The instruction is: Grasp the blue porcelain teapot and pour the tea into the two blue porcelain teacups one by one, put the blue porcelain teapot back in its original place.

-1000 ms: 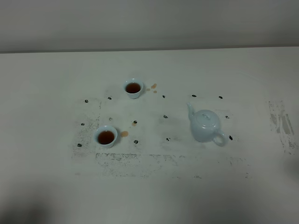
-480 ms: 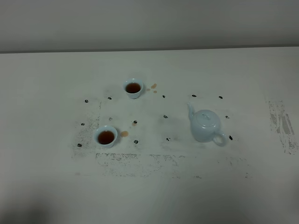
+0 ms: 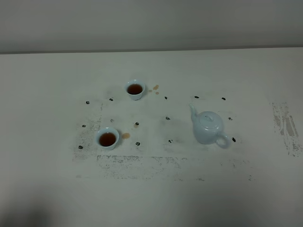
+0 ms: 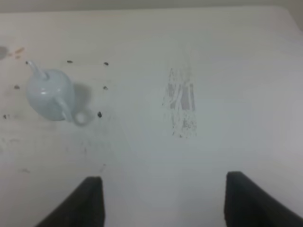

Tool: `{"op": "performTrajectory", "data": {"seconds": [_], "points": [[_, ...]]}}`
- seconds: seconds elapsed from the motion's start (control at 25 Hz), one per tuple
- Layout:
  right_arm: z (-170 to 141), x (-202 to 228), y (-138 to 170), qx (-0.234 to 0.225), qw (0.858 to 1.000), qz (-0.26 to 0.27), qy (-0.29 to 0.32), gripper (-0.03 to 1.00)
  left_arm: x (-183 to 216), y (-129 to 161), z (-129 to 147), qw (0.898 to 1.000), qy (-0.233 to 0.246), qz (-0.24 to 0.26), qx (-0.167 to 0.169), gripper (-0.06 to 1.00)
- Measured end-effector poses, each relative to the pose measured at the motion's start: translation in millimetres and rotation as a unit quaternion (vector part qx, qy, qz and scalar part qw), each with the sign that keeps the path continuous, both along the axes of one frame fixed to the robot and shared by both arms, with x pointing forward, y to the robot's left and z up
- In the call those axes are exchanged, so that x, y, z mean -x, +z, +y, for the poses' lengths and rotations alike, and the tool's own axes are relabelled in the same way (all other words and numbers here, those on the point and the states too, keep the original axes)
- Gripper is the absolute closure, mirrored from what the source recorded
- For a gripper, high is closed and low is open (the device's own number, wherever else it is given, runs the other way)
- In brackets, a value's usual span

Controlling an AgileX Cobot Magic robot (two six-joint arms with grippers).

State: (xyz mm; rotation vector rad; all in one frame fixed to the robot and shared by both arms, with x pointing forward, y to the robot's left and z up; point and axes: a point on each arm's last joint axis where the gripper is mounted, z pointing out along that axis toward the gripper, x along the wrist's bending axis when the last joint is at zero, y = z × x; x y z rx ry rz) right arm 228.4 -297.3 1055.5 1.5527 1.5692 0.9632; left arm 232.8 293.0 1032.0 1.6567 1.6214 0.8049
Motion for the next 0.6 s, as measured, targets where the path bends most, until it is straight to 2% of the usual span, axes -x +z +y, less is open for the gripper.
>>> {"op": "performTrajectory", "data": {"seconds": [0.6], "points": [[0.4, -0.2, -0.5, -0.002, 1.000, 0.001, 0.001, 0.44, 0.0, 0.0, 0.0, 1.000, 0.000, 0.000, 0.000, 0.26]]}}
